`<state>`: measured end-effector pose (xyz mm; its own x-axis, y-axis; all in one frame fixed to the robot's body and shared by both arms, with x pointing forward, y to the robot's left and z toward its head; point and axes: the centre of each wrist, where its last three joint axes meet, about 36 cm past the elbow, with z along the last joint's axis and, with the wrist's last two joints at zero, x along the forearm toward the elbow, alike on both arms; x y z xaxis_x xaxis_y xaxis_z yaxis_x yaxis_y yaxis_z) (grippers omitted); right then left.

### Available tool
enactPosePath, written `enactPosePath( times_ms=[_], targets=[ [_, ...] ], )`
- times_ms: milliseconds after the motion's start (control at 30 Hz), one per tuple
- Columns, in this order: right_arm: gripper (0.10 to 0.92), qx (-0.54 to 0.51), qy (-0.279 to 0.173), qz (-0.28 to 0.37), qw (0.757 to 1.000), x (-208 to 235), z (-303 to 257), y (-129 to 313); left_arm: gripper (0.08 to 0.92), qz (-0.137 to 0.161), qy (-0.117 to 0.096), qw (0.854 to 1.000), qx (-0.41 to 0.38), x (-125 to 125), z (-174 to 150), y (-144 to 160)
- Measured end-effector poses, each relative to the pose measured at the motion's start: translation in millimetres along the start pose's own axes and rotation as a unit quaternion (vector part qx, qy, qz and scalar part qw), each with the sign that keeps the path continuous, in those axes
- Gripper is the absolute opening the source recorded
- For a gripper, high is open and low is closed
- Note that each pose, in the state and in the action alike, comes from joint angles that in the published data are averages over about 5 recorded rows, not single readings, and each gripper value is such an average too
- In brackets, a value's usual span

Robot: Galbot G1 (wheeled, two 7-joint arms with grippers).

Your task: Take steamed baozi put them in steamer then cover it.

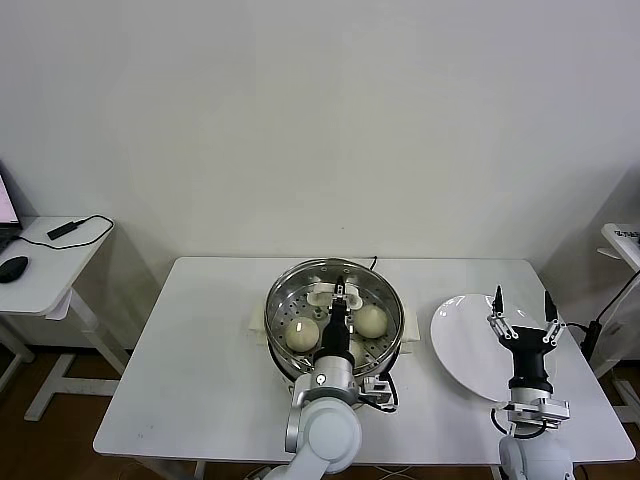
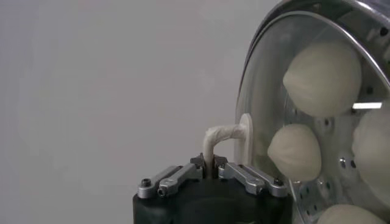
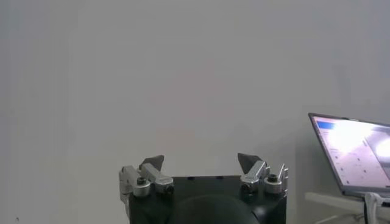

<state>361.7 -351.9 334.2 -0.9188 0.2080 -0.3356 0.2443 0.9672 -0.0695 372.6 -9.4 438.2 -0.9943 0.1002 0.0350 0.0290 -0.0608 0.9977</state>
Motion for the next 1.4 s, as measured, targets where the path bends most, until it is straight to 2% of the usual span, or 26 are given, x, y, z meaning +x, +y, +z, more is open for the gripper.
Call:
enactPosePath(
  times_ms=[700,800,1400],
  targets=[
    [0.823,0.000,-0.003,0.000,1.000,-1,-2,-1,0.194,0.007,0.000,1.000,-0.003,0,2,-5],
    [0.823,0.000,-0.003,0.000,1.000,-1,-2,-1,0.247,0.007,0.000,1.000,-0.002,0,2,-5],
    [0.823,-0.001,-0.005,-0.001,1.000,-2,-2,1,0.748,0.000,-0.007,1.000,0.007,14,8,4]
  ],
)
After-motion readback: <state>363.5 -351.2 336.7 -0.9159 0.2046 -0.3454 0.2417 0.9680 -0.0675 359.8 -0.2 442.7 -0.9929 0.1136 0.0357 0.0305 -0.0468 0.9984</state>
